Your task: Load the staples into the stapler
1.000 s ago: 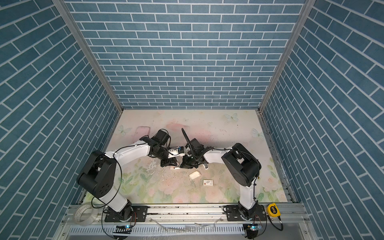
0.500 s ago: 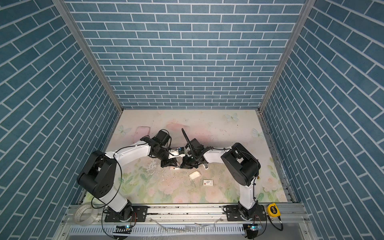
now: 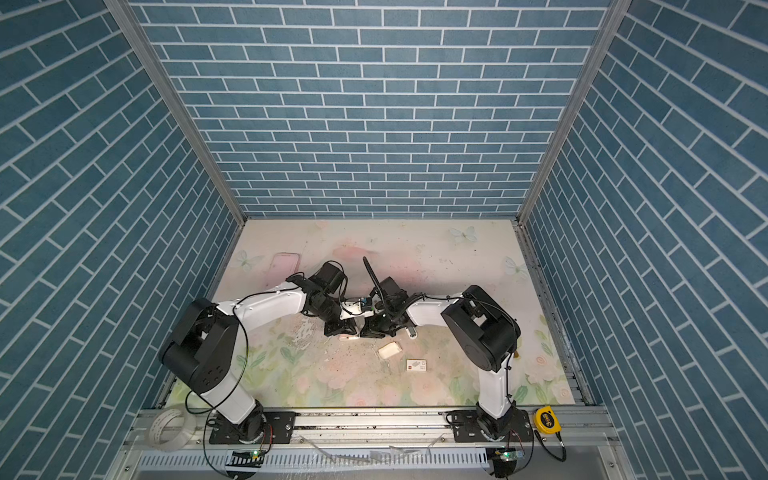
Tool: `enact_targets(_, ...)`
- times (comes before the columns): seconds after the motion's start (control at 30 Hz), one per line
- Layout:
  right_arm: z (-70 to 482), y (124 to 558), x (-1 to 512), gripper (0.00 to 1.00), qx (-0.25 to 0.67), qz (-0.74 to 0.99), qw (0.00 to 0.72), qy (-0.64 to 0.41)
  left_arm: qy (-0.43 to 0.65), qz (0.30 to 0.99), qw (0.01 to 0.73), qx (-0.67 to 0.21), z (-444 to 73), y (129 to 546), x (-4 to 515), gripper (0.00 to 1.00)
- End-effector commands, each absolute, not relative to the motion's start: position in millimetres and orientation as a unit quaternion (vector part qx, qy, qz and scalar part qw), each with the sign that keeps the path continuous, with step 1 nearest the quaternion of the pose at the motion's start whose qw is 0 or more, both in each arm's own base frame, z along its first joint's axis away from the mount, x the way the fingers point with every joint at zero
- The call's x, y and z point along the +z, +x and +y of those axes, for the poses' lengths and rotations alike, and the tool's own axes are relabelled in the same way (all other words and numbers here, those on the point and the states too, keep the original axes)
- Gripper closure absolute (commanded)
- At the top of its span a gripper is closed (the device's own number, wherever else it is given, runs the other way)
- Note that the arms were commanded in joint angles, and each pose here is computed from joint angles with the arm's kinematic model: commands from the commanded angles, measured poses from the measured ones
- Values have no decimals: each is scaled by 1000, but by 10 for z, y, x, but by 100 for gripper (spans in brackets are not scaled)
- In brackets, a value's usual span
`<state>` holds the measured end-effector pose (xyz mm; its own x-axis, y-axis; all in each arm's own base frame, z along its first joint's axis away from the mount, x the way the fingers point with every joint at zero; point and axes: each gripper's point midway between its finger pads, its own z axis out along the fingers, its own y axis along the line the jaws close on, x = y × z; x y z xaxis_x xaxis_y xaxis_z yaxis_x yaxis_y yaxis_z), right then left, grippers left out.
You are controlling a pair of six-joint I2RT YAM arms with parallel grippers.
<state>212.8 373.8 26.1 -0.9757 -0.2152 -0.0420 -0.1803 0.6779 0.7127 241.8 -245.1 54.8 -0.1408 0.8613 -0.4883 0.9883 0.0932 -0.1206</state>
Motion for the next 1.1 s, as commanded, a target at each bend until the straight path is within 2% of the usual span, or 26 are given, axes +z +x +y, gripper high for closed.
enact_targets(0.0,3738,2105,123,94,-373,-922,34,99,628,742,62,-226,-2299,2087,346,87)
enact_targets(0.63,3701,2086,97,94,-369,-924,33,100,636,741,53,-210,-2317,2041,282,87)
enact_targets(1.07,3586,2149,132,94,-332,-938,14,102,642,741,41,-194,-2283,2029,213,90)
